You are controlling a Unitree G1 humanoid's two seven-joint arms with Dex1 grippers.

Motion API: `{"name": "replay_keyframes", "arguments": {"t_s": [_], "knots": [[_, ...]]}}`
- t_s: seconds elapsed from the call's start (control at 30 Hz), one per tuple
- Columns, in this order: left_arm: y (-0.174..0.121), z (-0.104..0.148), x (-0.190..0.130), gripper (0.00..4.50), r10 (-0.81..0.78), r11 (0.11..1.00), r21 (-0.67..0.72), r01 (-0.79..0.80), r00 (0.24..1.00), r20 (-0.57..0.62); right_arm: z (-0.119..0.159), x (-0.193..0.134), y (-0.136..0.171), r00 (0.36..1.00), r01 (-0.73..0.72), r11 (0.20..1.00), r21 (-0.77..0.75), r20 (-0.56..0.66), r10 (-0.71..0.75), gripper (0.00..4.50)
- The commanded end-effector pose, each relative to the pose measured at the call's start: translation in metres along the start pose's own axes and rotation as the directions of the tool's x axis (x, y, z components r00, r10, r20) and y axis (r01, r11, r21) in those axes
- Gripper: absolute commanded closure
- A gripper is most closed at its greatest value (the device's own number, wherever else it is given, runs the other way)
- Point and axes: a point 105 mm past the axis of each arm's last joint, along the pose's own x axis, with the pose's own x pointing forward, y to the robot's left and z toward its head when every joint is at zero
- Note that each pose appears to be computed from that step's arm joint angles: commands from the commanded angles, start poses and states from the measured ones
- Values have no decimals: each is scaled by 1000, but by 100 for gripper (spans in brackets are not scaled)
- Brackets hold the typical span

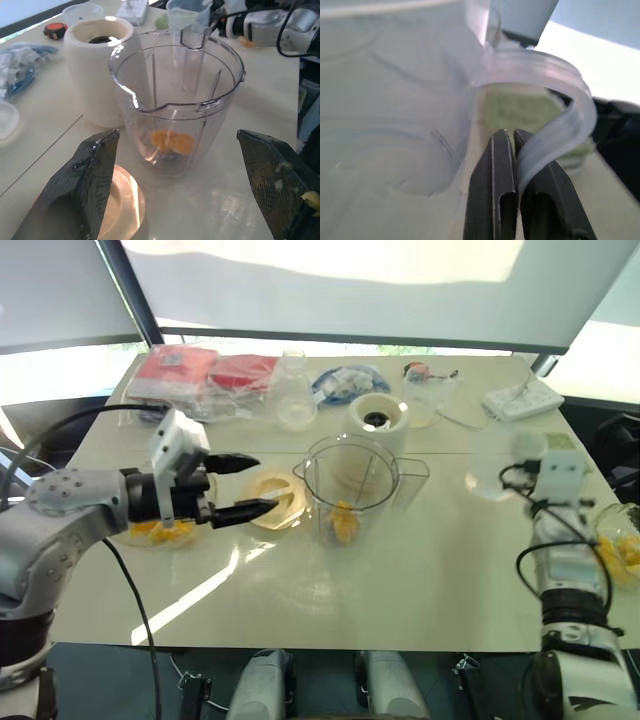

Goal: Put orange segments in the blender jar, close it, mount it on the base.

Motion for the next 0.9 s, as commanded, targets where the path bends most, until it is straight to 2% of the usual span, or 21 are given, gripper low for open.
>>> {"name": "replay_keyframes", "arguments": {"t_s": [0.03,0.13,0.2,0.3,0.4,0.67,0.9], "knots": [[12,15,-8,56,33,997,67,-35,999,27,91,3,0,966,-80,996,-46,242,89,448],[20,14,-10,56,45,995,89,-46,999,15,123,1,5,942,-154,984,-90,286,174,448],[24,15,-12,56,36,994,102,-36,999,4,162,-7,13,891,-228,957,-179,358,280,448],[28,15,-14,56,27,993,111,-26,1000,-2,191,-20,25,839,-263,921,-286,404,365,448],[29,11,-13,56,15,994,107,-14,1000,-5,203,-37,39,797,-269,879,-393,422,432,448],[28,0,-5,56,-7,996,89,7,1000,-7,224,-74,70,691,-297,785,-544,445,570,448],[22,7,3,56,-43,996,84,41,999,27,220,-88,82,644,-271,651,-709,369,670,448]]}}
